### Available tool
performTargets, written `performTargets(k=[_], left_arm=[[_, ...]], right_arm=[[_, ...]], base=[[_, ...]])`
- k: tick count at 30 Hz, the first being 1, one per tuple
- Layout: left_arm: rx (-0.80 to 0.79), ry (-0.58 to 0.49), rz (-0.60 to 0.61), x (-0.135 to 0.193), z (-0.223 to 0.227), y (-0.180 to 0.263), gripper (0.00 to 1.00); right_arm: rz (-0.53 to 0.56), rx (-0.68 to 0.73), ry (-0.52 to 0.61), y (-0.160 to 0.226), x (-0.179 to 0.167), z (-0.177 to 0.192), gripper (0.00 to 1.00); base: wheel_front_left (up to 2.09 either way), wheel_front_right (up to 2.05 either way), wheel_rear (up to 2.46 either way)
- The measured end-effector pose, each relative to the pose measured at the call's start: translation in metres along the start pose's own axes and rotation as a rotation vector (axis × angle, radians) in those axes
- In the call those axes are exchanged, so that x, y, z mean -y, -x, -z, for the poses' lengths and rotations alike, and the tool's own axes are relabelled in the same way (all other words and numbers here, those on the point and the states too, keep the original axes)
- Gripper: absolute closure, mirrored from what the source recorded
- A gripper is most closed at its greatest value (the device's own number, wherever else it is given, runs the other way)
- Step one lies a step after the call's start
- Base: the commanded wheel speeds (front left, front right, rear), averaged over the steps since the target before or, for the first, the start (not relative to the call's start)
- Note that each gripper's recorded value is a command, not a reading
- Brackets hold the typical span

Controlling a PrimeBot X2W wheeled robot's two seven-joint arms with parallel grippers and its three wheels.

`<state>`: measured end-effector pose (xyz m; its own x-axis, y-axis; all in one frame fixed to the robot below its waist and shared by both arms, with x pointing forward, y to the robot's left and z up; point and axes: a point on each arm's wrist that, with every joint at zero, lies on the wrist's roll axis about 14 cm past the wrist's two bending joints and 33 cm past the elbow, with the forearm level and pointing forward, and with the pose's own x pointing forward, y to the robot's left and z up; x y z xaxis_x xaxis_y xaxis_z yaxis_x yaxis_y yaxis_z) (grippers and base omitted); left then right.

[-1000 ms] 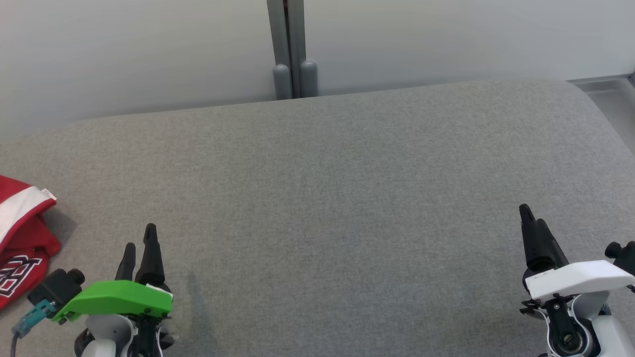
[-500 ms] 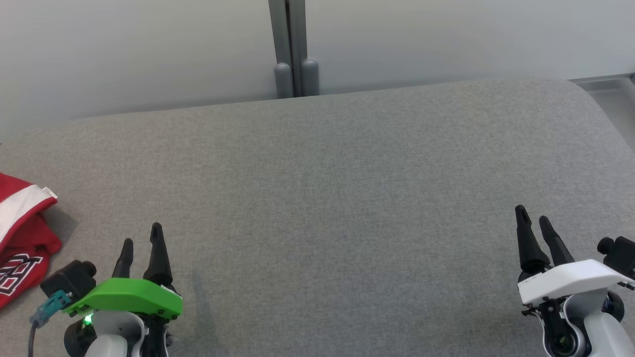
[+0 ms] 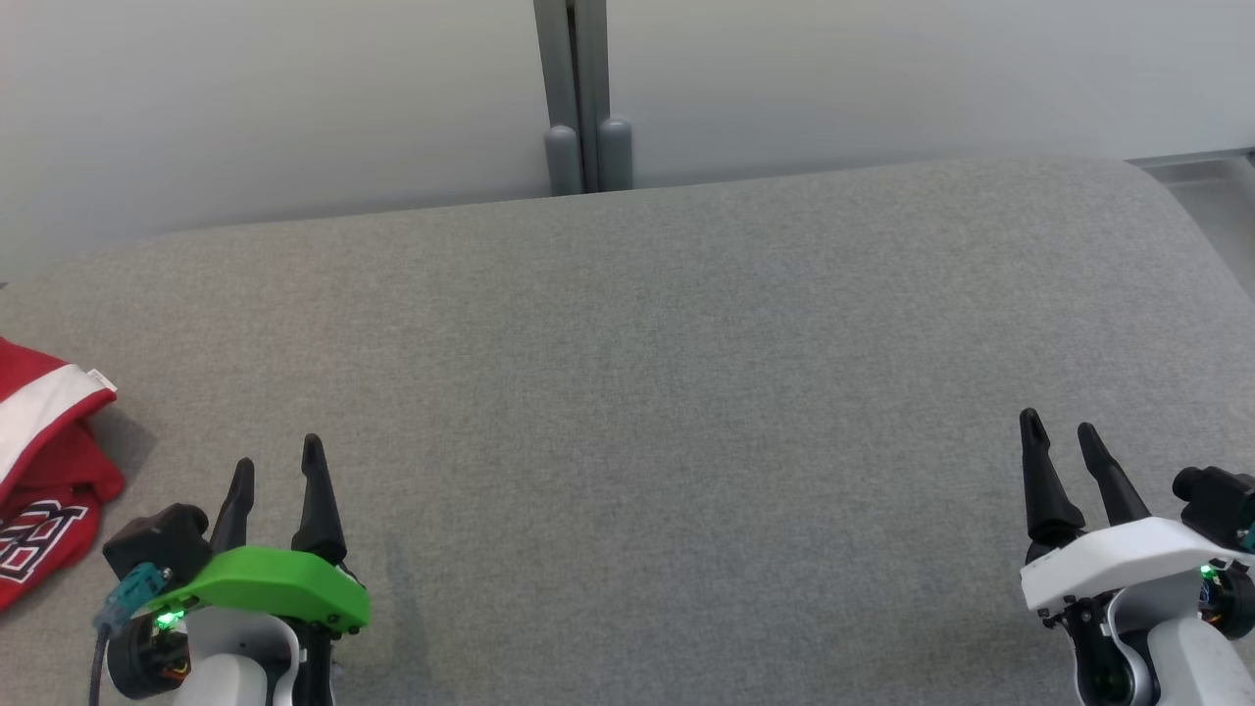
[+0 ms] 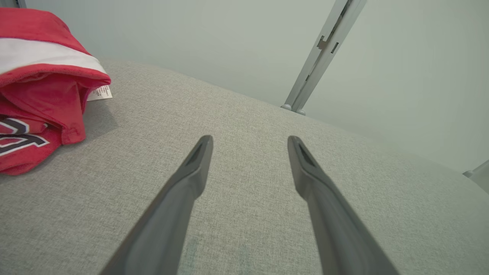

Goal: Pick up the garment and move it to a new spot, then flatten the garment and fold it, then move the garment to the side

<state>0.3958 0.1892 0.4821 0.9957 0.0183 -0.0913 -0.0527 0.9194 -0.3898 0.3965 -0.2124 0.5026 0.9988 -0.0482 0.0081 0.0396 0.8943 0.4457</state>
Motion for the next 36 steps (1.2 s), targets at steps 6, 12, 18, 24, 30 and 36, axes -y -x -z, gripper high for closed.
performTargets(k=[6,12,18,24,30,36], left_arm=[[0.009,-0.080,0.009,0.001,0.000,0.000,0.00],[0.010,-0.157,0.017,0.002,0.003,0.001,0.00],[0.018,-0.215,0.025,0.003,0.003,0.003,0.00],[0.031,-0.276,0.041,0.007,0.001,0.004,0.00],[0.044,-0.334,0.061,0.012,0.001,0.005,0.00],[0.053,-0.376,0.075,0.015,0.001,0.007,0.00]], right_arm=[[-0.006,0.005,0.069,0.000,0.000,0.000,0.00],[-0.020,0.005,0.138,0.000,-0.003,0.002,0.00],[-0.042,0.015,0.195,0.000,-0.009,0.000,0.00],[-0.060,0.031,0.248,-0.001,-0.014,-0.003,0.00],[-0.071,0.039,0.297,0.001,-0.016,-0.004,0.00],[-0.077,0.046,0.333,0.002,-0.017,-0.004,0.00]], base=[[0.00,0.00,0.00],[0.00,0.00,0.00],[0.00,0.00,0.00],[0.00,0.00,0.00],[0.00,0.00,0.00],[0.00,0.00,0.00]])
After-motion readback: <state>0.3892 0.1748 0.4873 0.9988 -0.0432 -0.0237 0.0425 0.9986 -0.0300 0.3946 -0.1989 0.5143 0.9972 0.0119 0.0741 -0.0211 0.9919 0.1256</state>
